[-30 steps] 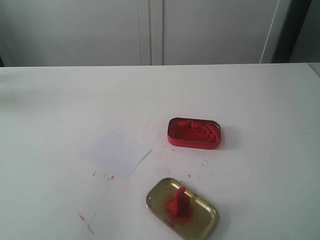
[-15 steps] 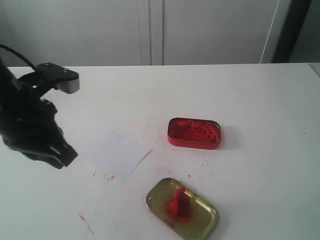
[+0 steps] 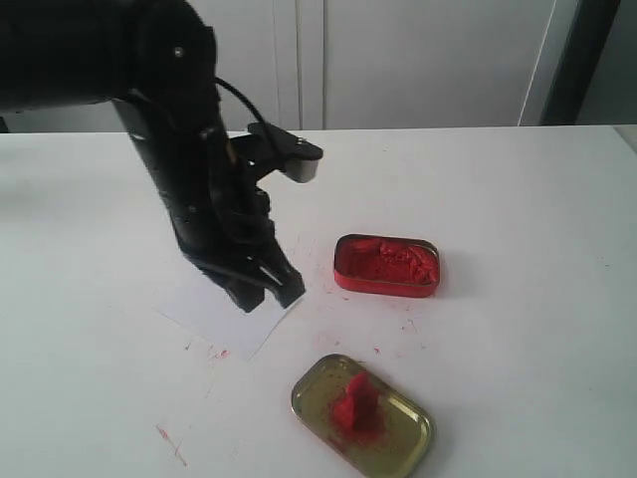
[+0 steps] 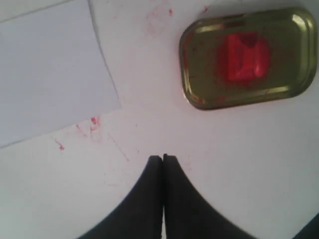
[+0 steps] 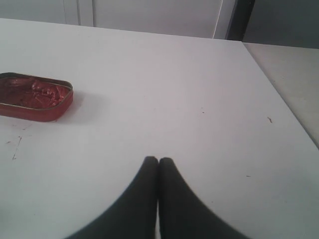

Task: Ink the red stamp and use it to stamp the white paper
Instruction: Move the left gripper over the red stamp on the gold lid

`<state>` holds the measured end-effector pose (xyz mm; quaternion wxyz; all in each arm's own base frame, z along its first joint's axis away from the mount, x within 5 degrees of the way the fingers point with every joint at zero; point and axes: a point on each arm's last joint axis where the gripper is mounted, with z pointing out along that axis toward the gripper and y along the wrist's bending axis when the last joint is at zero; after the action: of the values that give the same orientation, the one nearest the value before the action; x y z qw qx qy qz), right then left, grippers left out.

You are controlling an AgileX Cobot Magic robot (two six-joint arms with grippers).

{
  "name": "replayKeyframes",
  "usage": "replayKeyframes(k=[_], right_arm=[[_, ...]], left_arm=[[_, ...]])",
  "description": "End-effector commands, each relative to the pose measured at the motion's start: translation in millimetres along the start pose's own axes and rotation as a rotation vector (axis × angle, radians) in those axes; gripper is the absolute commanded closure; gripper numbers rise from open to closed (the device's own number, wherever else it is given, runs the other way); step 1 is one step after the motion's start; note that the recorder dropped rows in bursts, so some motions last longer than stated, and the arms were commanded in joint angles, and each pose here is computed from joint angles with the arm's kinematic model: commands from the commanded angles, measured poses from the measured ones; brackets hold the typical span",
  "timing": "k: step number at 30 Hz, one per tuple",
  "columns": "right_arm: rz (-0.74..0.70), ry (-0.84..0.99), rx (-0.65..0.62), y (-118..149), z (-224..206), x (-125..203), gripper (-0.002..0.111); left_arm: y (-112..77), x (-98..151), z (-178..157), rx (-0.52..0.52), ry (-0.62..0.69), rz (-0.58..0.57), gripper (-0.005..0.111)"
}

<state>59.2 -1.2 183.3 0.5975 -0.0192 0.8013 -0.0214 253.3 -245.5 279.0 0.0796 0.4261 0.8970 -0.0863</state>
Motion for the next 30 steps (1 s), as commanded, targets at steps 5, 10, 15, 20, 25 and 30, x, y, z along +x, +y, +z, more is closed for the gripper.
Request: replayKeyframes(k=[5,10,15,20,25,30], right_arm=[[0.002,-0.009,0.005,-0.2,0.4,0.6,0.108],[0.002,-0.009,0.005,-0.2,0.4,0.6,0.108],[0.002,-0.009,0.005,-0.2,0.4,0.6,0.108],[0.002,-0.009,0.005,-0.2,0.4,0.6,0.108],[0.002,-0.009,0.005,-0.2,0.4,0.6,0.108],[0.002,-0.009,0.005,-0.2,0.4,0.6,0.108]], left_arm=[[-34.4,-31.2,25.4,0.009,0.126,-0.009,0.107],[-46.6,-32.5,33.4,0.030,0.135,0.031,0.107],[-47.4,-34.0,33.5,0.038,0.118,0.027,0.107],[-59.5,-37.4,34.8,0.076,0.083,-0.035,0.107],[-72.7,-39.1,44.9,0.049,0.085,-0.013,0.107],[-80.7,-42.3,55.2,0.041,0.071,0.012,0.107]])
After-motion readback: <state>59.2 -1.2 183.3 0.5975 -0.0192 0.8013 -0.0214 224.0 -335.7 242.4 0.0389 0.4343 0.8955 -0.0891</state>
